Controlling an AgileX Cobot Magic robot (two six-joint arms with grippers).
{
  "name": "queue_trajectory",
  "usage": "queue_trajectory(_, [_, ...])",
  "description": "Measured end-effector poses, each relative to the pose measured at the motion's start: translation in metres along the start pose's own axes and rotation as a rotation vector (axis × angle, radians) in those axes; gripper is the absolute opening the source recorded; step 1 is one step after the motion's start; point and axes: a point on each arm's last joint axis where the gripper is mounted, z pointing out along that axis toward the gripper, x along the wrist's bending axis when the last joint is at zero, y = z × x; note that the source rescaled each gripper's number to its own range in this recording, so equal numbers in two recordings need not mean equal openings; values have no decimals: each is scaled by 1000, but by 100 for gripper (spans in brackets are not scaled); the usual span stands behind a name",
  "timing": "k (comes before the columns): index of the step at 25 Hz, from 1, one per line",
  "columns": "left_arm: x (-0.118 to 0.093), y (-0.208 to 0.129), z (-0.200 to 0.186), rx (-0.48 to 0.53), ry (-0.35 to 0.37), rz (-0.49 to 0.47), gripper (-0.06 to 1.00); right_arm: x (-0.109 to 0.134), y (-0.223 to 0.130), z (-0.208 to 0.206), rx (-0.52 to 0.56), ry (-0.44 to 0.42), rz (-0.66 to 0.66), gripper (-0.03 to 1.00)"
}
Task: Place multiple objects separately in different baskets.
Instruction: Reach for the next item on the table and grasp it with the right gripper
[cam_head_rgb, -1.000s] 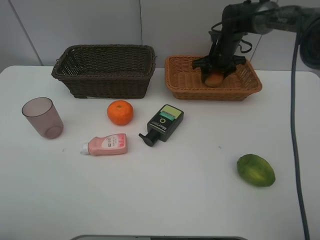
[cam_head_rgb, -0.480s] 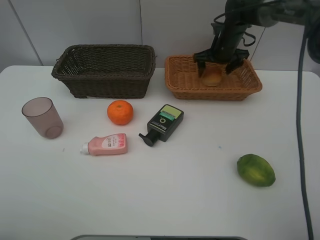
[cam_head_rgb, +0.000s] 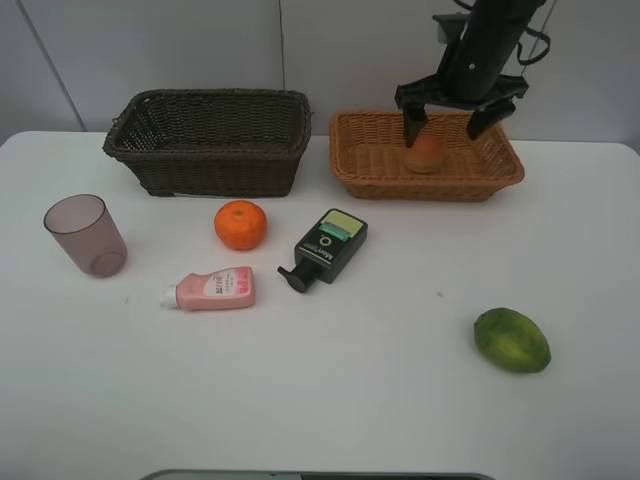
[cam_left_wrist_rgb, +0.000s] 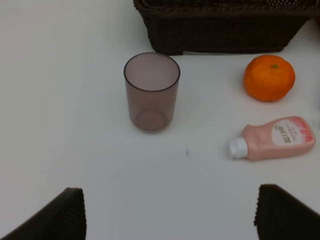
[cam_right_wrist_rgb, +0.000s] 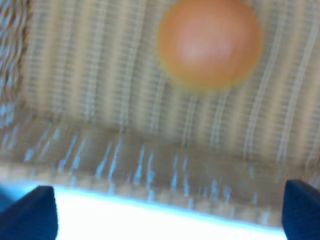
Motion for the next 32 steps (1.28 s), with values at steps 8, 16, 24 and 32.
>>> queue_trajectory(8, [0,0,0,0,0,0,81,15,-87,-33,-22,38,-111,100])
queue_trajectory(16, [0,0,0,0,0,0,81,9,-191,-43,38,44,-175,100])
queue_trajectory(24, [0,0,0,0,0,0,81,6,-232,-27,64,52,-289,100])
queue_trajectory(32, [0,0,0,0,0,0,81,8,-234,-4,114,48,-339,100])
